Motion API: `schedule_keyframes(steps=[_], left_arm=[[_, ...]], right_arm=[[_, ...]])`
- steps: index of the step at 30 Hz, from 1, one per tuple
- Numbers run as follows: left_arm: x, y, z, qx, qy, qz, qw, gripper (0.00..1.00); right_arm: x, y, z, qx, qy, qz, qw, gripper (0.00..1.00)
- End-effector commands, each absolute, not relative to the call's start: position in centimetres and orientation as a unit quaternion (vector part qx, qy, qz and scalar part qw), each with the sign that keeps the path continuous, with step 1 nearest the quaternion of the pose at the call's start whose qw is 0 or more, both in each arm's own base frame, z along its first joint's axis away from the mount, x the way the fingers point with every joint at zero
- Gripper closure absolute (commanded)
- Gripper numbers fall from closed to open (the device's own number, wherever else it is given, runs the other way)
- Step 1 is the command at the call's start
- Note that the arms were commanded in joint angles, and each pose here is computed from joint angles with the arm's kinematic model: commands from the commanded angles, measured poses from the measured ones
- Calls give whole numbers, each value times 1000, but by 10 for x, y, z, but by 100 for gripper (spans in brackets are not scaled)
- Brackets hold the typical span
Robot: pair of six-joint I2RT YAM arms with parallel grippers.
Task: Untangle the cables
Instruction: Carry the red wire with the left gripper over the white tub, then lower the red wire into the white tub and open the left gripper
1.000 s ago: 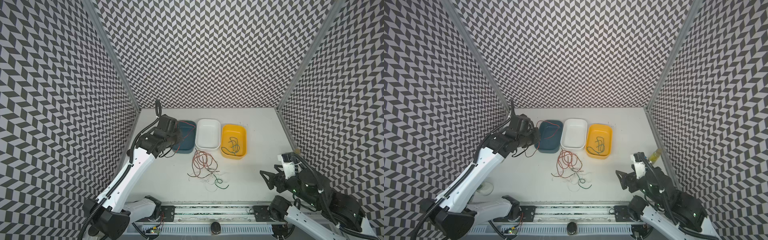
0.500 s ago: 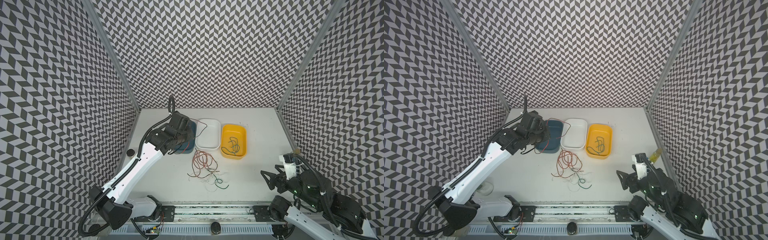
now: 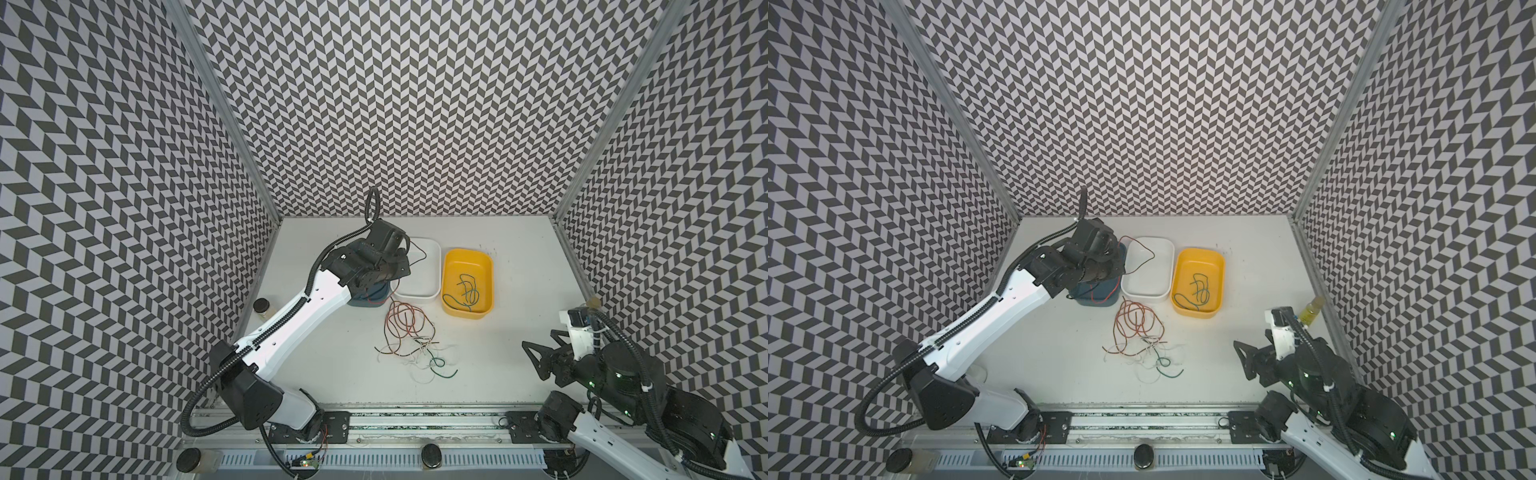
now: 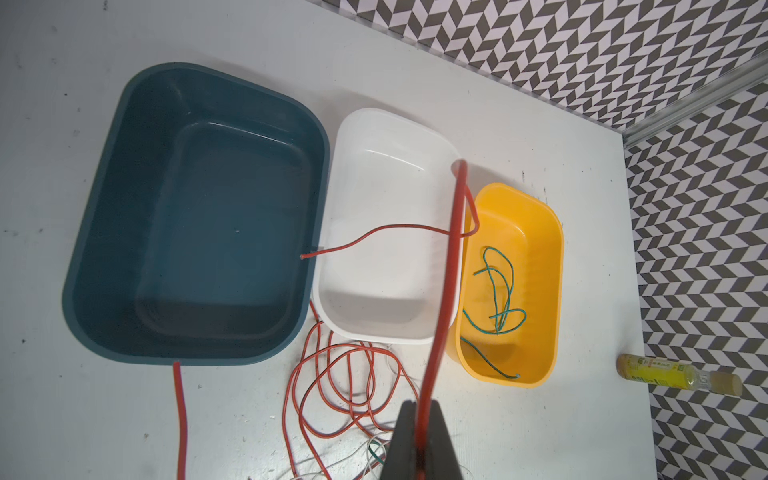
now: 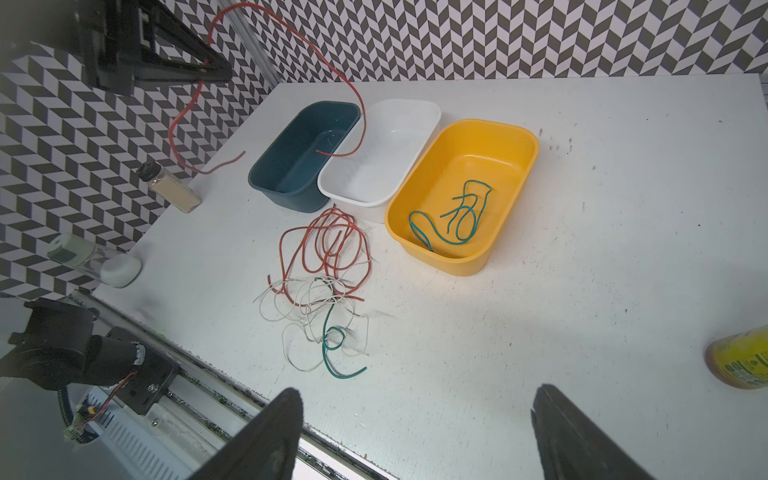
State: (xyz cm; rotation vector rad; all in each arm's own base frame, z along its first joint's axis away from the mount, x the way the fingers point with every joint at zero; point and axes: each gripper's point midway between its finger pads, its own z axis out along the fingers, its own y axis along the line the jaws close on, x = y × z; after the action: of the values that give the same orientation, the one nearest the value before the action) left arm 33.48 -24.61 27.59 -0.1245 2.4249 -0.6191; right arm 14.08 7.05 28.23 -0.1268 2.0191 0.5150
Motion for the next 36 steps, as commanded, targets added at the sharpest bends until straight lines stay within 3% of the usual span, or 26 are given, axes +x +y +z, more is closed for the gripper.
schedule_keyframes(steps=[1,36], left_arm=[[345,-254,274,-58,919,-235,312,100],[396,-286,214,-209,933,-156,249,100]], right_arm=[[143,69,290,-41,824,221,521,14],[144,75,288,-53,822,228,519,14]])
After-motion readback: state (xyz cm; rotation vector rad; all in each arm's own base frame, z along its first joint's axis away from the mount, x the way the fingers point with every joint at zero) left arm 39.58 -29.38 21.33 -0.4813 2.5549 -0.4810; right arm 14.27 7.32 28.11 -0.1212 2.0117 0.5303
